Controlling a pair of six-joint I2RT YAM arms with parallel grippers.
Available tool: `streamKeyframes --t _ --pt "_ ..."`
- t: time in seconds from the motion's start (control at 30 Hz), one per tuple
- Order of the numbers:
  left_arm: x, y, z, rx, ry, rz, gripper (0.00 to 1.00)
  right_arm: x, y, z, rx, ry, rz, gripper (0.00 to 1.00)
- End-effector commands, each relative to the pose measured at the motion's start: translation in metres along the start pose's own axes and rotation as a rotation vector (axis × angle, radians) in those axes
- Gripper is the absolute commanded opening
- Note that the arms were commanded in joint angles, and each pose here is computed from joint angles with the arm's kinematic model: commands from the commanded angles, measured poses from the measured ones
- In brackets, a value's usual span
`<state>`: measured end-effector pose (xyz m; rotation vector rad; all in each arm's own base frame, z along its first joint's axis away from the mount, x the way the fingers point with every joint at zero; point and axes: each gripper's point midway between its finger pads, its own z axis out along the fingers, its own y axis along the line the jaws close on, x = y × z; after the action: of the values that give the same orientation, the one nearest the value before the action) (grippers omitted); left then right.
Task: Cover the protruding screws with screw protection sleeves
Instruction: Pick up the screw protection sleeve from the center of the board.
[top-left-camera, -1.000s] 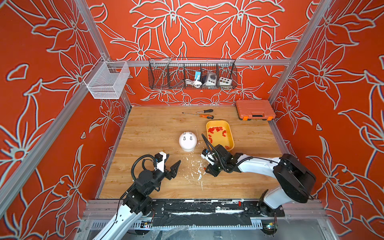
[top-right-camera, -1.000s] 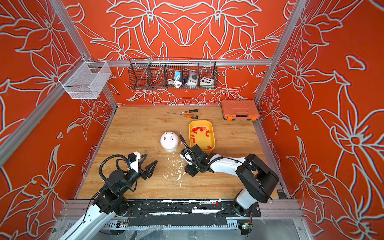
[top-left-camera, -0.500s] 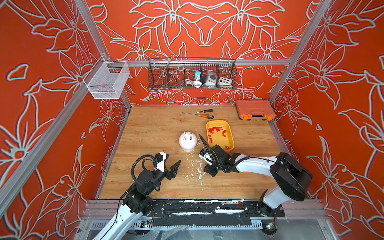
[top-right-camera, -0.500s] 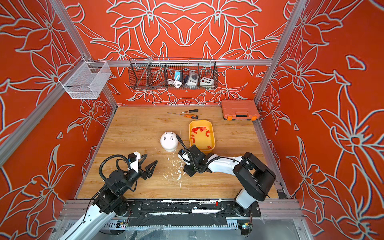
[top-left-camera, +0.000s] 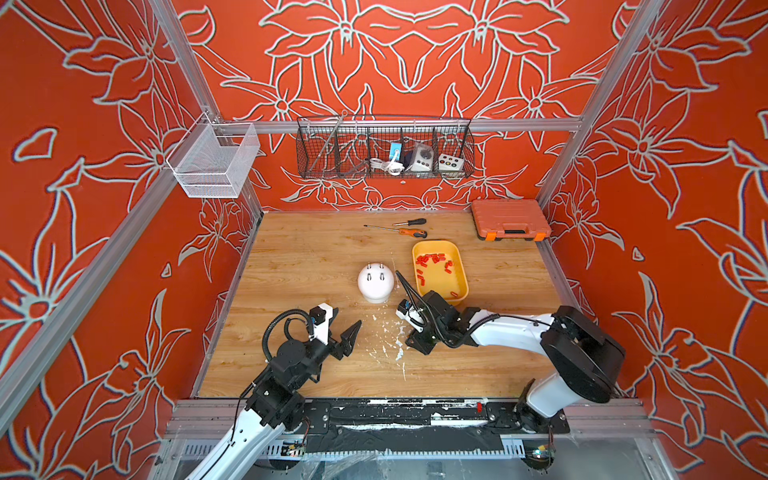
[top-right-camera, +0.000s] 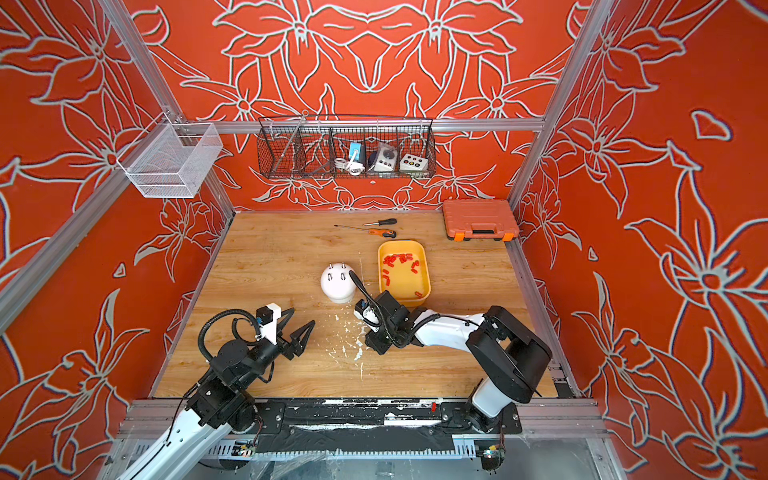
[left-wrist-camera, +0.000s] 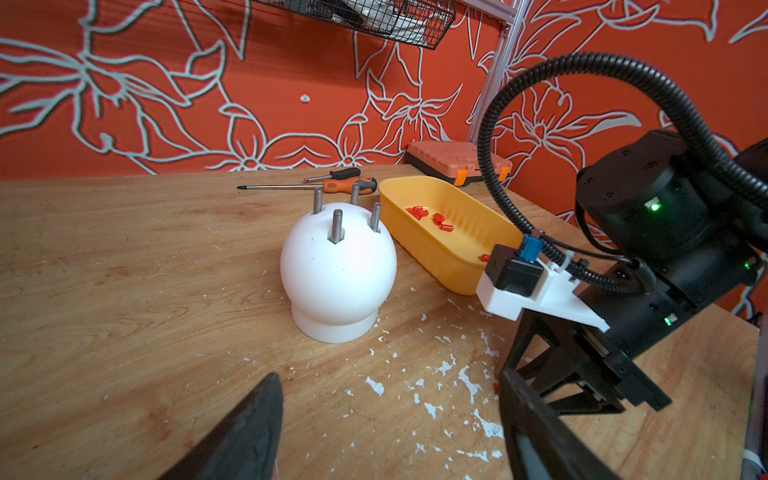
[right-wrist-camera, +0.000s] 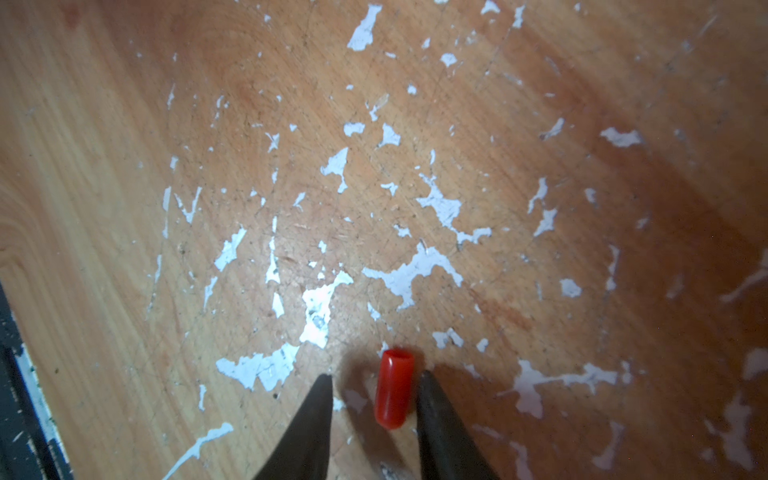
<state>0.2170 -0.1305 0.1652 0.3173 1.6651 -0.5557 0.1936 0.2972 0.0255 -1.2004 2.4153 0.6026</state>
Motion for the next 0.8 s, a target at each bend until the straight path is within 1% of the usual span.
streamKeyframes --t 0.0,0.1,0.17,0.27,0.4,0.5,0.6,0.7,0.77 --pt "-0.0138 -0.0032 -0.0014 0.010 -0.037 0.016 0.79 0.0212 -0.0055 -0.0008 0.043 0.075 -0.001 0.37" --pt "-0.0138 -0.0030 -0.0015 0.008 -0.037 0.016 0.79 0.0242 -0.0050 0.0000 0.043 0.090 -0.009 0.31" --pt "-0.0138 -0.0029 -0.0015 0.008 -0.037 0.016 0.79 0.0261 -0.0047 0.0004 0.043 0.099 -0.015 0.30" --pt "-0.0137 -0.0026 -0.0015 0.006 -0.036 0.016 0.79 0.0272 -0.0046 -0.0004 0.048 0.100 -0.017 0.31" --pt "-0.0132 -0.0025 -0.0014 0.006 -0.036 0.017 0.79 0.0286 -0.0041 -0.0019 0.051 0.105 -0.023 0.36" --pt "-0.0132 -0.0028 -0.0013 0.008 -0.036 0.016 0.79 0.0294 -0.0039 -0.0018 0.052 0.106 -0.023 0.36" --pt "-0.0135 -0.0029 -0.0014 0.008 -0.037 0.016 0.78 0.0294 -0.0025 -0.0019 0.049 0.106 -0.028 0.29" --pt "-0.0135 -0.0028 -0.0014 0.008 -0.037 0.016 0.78 0.0294 -0.0021 -0.0018 0.049 0.107 -0.030 0.17" --pt "-0.0134 -0.0026 -0.0014 0.006 -0.037 0.016 0.78 0.0279 -0.0006 -0.0022 0.040 0.101 -0.034 0.13"
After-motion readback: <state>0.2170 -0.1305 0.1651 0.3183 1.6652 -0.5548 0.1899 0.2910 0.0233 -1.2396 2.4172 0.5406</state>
